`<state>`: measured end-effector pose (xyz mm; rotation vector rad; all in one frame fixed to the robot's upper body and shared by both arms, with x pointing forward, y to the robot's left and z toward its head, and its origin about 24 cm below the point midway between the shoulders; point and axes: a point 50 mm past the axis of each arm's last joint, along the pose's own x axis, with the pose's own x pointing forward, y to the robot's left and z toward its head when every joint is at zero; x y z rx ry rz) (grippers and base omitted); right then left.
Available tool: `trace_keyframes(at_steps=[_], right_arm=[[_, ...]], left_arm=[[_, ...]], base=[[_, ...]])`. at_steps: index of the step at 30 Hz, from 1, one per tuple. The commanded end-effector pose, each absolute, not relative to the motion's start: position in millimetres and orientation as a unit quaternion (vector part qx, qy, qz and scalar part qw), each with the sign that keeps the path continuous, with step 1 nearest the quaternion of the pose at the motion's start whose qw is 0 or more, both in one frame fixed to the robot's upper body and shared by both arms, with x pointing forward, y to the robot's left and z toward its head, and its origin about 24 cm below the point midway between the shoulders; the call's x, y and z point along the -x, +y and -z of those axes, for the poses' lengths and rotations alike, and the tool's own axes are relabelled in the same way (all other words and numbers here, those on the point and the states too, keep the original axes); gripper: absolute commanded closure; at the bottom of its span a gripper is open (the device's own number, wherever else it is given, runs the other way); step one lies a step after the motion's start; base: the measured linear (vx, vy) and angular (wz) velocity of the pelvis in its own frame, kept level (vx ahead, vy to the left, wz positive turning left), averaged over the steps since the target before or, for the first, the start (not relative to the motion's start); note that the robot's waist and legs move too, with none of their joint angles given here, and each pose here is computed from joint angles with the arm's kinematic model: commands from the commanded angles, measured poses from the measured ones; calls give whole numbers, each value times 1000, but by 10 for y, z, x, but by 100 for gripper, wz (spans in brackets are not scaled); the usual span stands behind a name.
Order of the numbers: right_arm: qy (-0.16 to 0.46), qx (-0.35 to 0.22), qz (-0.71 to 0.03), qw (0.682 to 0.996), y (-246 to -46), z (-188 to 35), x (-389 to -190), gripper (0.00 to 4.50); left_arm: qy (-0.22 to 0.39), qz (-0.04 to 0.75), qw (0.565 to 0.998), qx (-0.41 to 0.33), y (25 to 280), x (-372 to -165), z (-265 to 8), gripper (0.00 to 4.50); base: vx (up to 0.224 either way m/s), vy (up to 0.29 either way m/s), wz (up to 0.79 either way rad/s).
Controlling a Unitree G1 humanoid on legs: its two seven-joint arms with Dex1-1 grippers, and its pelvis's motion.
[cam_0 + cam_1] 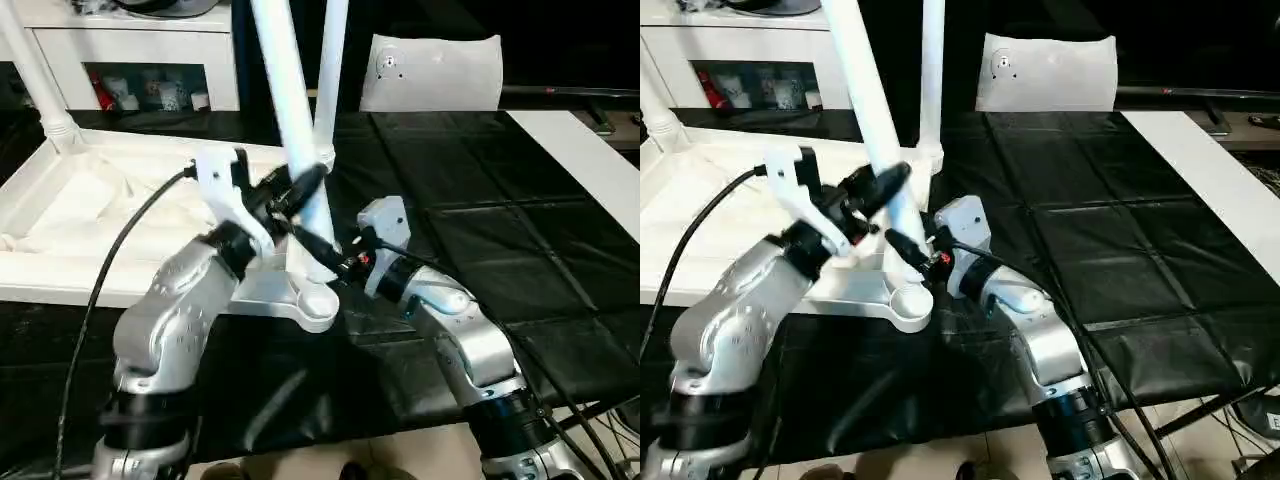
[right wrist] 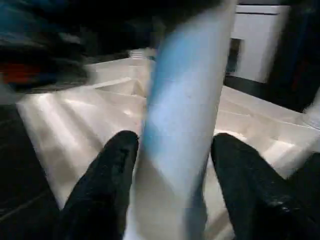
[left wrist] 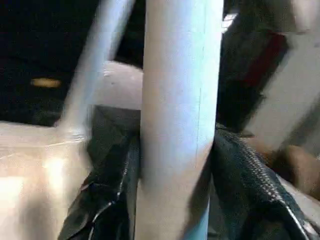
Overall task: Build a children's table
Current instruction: Pick table leg
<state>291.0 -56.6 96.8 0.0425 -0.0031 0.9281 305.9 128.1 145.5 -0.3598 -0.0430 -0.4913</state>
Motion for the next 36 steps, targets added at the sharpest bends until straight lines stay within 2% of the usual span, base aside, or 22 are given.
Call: trace_keyframes(at_steps=[1,3,6,9,14,21,28,36], right_arm=[[-16,-35,-469,883,-567,-1071,-2883,159],[-15,-65,-479,875,-630,-1147,-2872,140],[-23,-147,-467,872,-846,-1334,-2919,120],[-20,-158,-446,880,-968,-1374,-2976,97],[20,-158,-417,895,-1177,-1387,-3084,58],[39,-174,-452,874,-1219,-1468,-3082,3],[68,-180,-528,827,-1204,-1538,-2995,0],[101,-151,-598,781,-1198,-1560,-2910,0]], left_arm=[[-30,226,958,174,1335,-3090,-1522,265],[-29,224,957,182,1374,-3099,-1561,265],[-28,220,954,202,1452,-3114,-1623,265],[-28,227,951,208,1469,-3114,-1638,265],[-21,255,942,216,1497,-3101,-1668,265],[-5,342,909,237,1423,-3021,-1717,266],[-3,439,854,279,1357,-2933,-1813,266],[-9,561,801,208,1275,-2836,-1899,266]], base=[[0,0,0],[0,0,0],[0,0,0],[0,0,0],[0,0,0],[0,0,0],[0,0,0],[0,0,0]])
